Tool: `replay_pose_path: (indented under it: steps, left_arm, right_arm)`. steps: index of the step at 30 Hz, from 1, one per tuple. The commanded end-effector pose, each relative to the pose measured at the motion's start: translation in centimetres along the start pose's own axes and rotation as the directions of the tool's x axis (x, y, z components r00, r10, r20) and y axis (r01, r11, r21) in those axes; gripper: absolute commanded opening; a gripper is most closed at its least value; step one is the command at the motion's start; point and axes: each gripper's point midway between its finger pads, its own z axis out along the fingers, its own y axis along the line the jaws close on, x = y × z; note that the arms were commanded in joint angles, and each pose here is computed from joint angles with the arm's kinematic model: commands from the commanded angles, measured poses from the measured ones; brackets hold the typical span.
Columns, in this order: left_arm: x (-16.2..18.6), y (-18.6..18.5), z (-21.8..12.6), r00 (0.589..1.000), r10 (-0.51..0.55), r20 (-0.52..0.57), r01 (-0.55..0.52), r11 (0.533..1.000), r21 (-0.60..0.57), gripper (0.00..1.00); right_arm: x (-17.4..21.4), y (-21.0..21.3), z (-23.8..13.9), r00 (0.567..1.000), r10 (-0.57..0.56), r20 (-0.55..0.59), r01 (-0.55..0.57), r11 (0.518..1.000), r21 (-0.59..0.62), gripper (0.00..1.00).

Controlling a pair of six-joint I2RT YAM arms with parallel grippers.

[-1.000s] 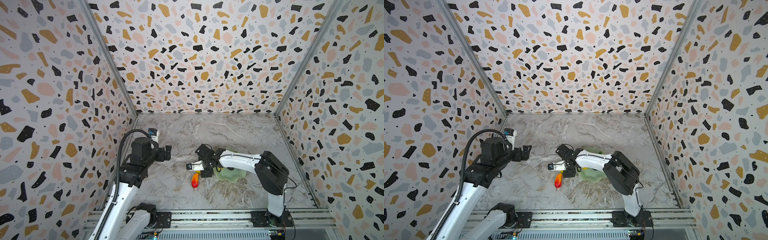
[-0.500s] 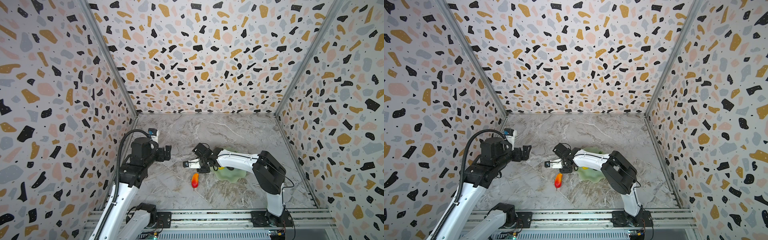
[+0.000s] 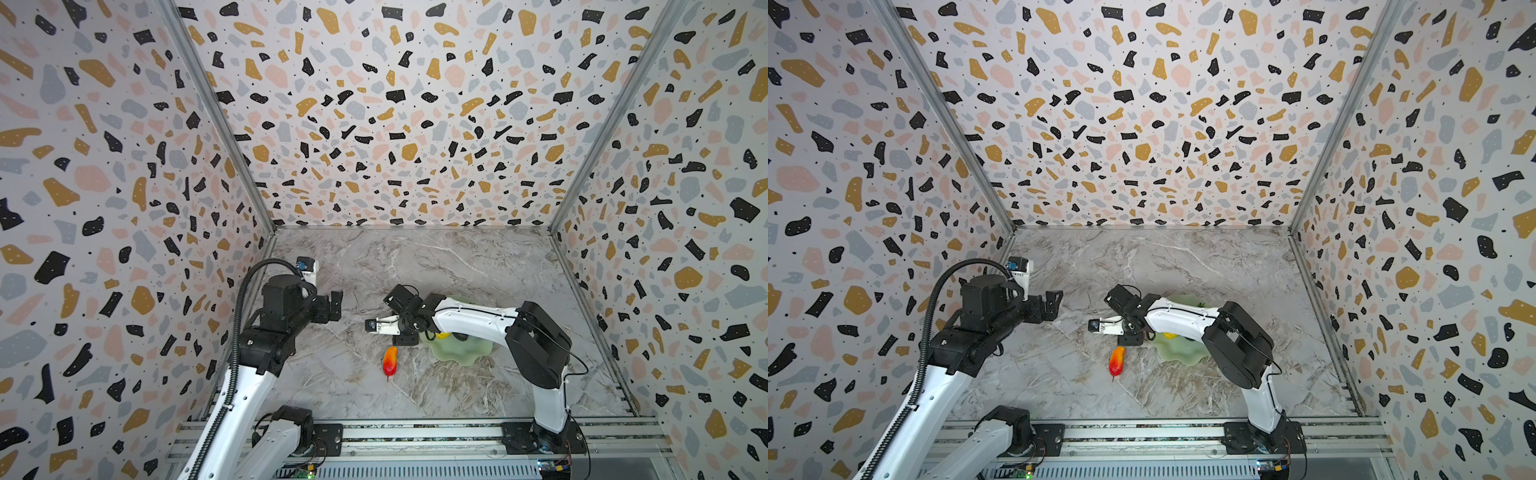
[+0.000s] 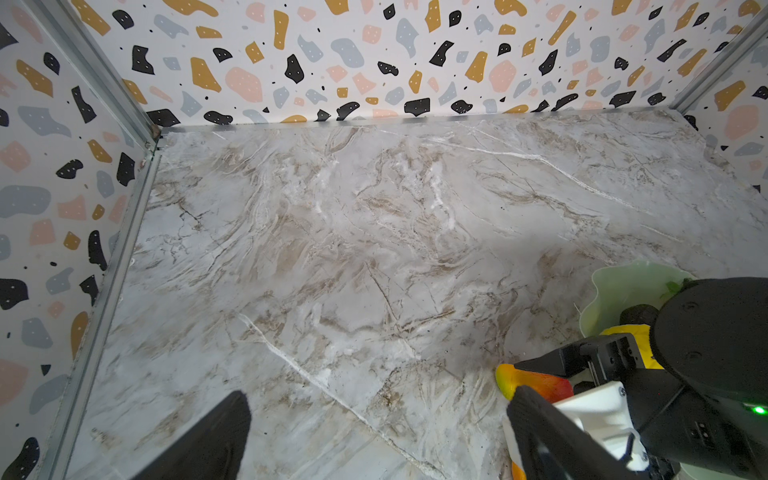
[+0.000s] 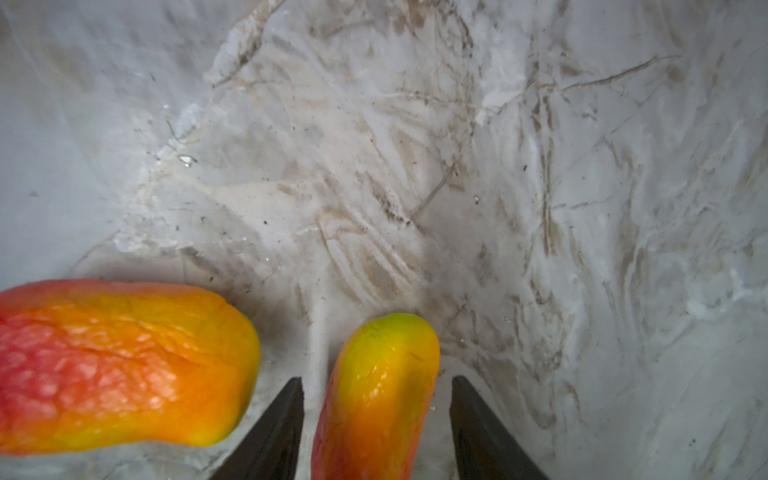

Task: Place and organize the fake fruits in the fruit bowl
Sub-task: 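Close the right gripper on the smaller mango and lift it, then carry the mango over the bowl and release it beside the pear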

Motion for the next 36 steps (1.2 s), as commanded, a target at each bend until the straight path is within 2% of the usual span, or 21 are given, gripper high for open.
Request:
replay_pose_path:
  steps: [1, 5, 7, 15, 20, 27, 31, 36]
  left_arm:
    - [-0.9, -0.2, -0.1, 0.999, 0.013, 0.032, -0.013, 1.0, 0.004, 1.0]
    - [-0.8, -0.1, 0.0, 0.999, 0.013, 0.031, -0.014, 1.0, 0.003, 1.0]
    - [-0.8, -0.1, -0.1, 0.999, 0.011, 0.031, -0.011, 1.0, 0.0, 1.0]
    - [-1.0, 0.0, -0.5, 0.999, 0.003, 0.039, -0.003, 1.0, -0.007, 1.0]
    - [-1.1, 0.0, -0.7, 0.999, 0.009, 0.043, -0.008, 1.0, -0.01, 1.0]
    - [-1.1, -0.3, -0.4, 0.998, 0.003, 0.061, -0.003, 1.0, 0.011, 1.0]
    - [-1.2, -0.2, -0.4, 0.998, 0.004, 0.061, -0.005, 1.0, 0.008, 1.0]
    - [-1.6, -0.4, -0.8, 0.997, 0.008, 0.081, -0.009, 1.0, 0.013, 1.0]
  right_arm:
    - [0.5, -0.2, 0.3, 0.997, 0.056, -0.044, -0.056, 0.998, -0.004, 0.6]
    - [0.8, -0.1, 0.7, 0.995, 0.072, -0.062, -0.074, 0.997, -0.018, 0.57]
    - [1.0, 0.1, 0.9, 0.995, 0.073, -0.072, -0.075, 0.997, -0.028, 0.51]
    - [0.3, -0.4, 0.1, 0.996, 0.075, -0.04, -0.076, 0.997, -0.03, 0.15]
    - [-1.2, -1.6, -2.9, 0.997, 0.069, 0.015, -0.07, 0.997, 0.016, 0.08]
    - [-2.7, -2.1, -9.3, 0.981, 0.086, 0.174, -0.102, 0.991, 0.082, 0.02]
    - [-0.2, -1.9, -11.5, 0.976, 0.142, 0.163, -0.161, 0.981, 0.112, 0.02]
    - [4.1, 0.3, -12.2, 0.972, 0.217, 0.095, -0.228, 0.967, 0.117, 0.02]
